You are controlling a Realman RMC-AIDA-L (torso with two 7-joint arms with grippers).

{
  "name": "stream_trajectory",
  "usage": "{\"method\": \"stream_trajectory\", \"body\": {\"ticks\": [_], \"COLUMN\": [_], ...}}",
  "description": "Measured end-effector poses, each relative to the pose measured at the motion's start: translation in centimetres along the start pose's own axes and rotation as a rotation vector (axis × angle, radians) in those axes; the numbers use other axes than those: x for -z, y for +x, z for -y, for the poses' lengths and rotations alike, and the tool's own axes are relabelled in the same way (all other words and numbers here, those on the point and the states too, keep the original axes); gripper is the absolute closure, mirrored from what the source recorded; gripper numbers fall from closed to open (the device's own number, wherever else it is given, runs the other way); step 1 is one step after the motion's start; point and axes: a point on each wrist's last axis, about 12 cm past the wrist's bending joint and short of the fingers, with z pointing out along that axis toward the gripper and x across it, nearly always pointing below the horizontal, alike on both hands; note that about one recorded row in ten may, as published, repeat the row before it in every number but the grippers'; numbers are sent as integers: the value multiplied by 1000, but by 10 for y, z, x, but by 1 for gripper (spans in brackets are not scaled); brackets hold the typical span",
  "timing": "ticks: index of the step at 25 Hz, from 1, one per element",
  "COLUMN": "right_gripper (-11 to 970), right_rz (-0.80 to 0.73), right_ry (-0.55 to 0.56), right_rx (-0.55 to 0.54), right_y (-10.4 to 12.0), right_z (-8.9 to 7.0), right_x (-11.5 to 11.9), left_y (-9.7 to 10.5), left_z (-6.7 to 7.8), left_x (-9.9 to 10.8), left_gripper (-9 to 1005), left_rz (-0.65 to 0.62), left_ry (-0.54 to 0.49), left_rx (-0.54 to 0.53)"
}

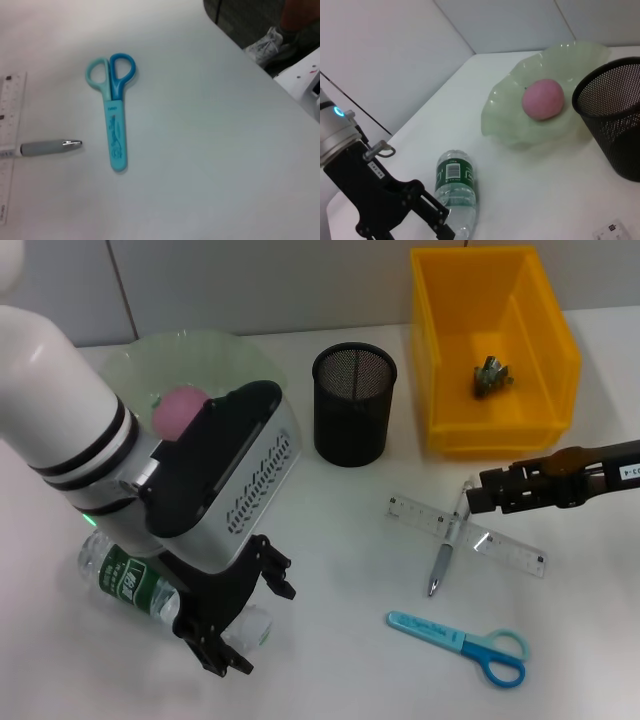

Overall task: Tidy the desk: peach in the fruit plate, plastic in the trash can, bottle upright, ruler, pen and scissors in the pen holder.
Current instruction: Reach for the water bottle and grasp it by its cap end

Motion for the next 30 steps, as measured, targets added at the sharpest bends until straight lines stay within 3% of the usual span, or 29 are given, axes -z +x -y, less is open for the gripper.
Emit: {"method": "stream_trajectory", "body": {"ticks": [30], "right_gripper": [236], "right_rz": [-7], "right_ry": [5], "right_rx": [-7], "right_y": [3], "right_z": [1], "right_x": [-2], "left_y": [7], "left_z": [-7], "left_x": [-20], "left_gripper": [199], "left_rz": [-82], "left_ry": [-1], "left_rx": [-7]}}
